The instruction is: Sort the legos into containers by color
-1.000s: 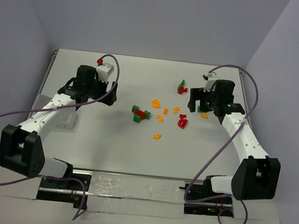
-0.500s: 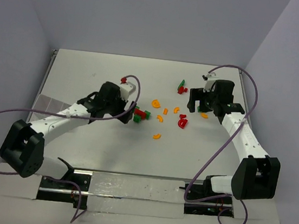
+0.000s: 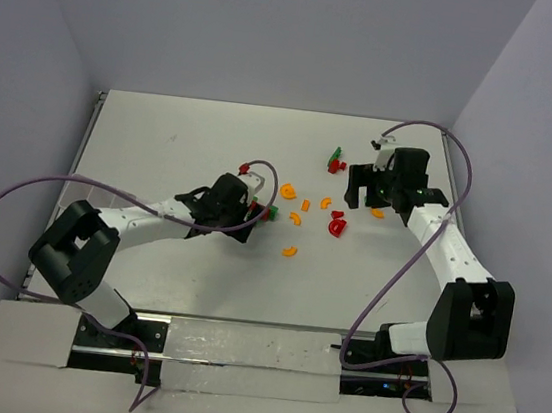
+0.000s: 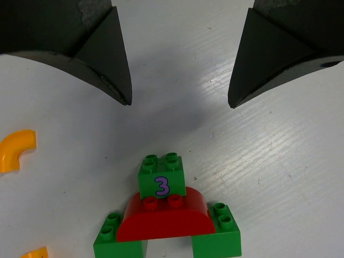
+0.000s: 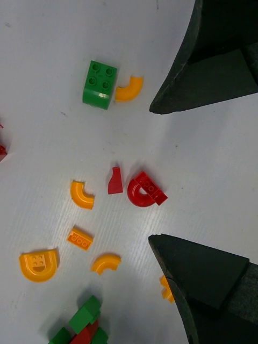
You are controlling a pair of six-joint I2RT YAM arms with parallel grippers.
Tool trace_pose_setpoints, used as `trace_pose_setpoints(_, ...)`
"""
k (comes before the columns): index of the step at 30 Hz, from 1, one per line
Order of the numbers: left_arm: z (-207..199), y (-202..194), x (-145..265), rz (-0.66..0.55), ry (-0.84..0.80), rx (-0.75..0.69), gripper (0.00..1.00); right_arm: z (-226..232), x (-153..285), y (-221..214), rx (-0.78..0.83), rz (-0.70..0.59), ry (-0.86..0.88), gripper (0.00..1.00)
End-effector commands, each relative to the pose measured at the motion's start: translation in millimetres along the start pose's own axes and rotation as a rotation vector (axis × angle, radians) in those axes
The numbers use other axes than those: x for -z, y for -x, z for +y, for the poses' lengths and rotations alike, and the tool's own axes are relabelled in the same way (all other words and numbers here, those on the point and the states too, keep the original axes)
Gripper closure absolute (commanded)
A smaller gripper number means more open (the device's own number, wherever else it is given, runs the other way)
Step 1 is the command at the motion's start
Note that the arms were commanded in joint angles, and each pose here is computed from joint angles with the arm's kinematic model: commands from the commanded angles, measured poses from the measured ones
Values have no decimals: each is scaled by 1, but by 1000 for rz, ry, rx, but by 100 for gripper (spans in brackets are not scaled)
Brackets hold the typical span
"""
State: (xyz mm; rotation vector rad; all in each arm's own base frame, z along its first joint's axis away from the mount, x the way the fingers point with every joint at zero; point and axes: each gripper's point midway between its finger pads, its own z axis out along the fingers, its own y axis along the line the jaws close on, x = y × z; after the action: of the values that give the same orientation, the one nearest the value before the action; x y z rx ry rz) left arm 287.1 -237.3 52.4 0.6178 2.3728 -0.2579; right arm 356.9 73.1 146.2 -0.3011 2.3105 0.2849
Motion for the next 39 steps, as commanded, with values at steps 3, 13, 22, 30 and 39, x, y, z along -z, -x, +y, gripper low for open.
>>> trace_pose_setpoints(3, -11, 36, -5, -132, -8, 43, 18, 3, -1, 19, 3, -35, 12, 0)
trace_pose_setpoints(13, -17, 38, -21, -139, -25, 64, 24, 4, -6, 20, -1, -28, 18, 0)
trace_pose_setpoints(22, -20, 45, -35, -144, -23, 60, 29, 4, -11, 17, -2, -13, 24, 0)
trace_pose_setpoints(30, -20, 48, -43, -138, -15, 60, 29, 5, -15, 16, -6, -7, 27, 0)
trace_pose_setpoints(39, -20, 49, -46, -133, -9, 52, 46, 7, -18, 15, -11, 5, 39, 0)
